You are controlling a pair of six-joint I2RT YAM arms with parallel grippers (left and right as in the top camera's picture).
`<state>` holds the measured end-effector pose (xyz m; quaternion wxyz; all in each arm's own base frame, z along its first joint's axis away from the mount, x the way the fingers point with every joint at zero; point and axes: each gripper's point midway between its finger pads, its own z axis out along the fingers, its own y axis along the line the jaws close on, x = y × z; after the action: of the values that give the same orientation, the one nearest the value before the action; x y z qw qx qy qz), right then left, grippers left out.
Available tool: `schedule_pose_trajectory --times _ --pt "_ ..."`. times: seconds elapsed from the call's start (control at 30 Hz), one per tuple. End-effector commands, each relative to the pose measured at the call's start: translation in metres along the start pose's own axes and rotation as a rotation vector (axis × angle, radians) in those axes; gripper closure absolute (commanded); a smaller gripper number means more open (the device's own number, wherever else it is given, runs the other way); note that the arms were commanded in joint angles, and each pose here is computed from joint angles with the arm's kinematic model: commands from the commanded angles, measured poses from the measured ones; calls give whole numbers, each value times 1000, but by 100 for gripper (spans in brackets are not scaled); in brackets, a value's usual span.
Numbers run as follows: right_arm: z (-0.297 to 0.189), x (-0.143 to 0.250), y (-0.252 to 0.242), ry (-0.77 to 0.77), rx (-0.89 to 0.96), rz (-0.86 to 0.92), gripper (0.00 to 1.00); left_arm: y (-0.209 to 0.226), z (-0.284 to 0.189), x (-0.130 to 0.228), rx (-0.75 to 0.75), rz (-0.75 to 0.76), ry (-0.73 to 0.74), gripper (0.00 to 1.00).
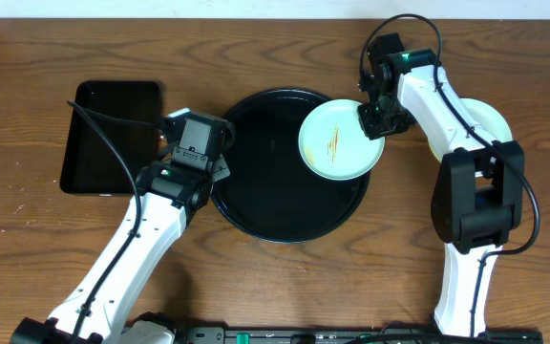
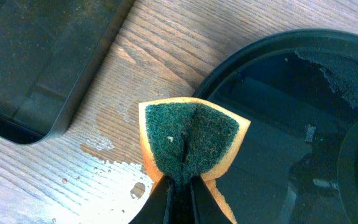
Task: Clean dirty plates on tray and stack at the side
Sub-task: 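Grip the white plate rim and pull it to the tray center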
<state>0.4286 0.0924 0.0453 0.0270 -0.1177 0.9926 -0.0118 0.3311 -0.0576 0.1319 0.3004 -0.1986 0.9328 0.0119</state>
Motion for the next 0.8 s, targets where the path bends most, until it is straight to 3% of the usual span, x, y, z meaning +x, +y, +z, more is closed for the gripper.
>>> schedule_pose_trajectory --times 0.0,0.33,0.53,0.77 --pt "-2 3 -12 4 51 9 67 4 2 2 -12 -4 7 92" --pt "3 3 -14 -1 65 28 72 4 2 2 -12 -4 7 92" --pt "4 5 -14 5 64 57 99 4 2 2 -12 -5 7 92" --pt "-1 3 -1 -7 -13 76 99 4 2 2 -12 -4 7 92"
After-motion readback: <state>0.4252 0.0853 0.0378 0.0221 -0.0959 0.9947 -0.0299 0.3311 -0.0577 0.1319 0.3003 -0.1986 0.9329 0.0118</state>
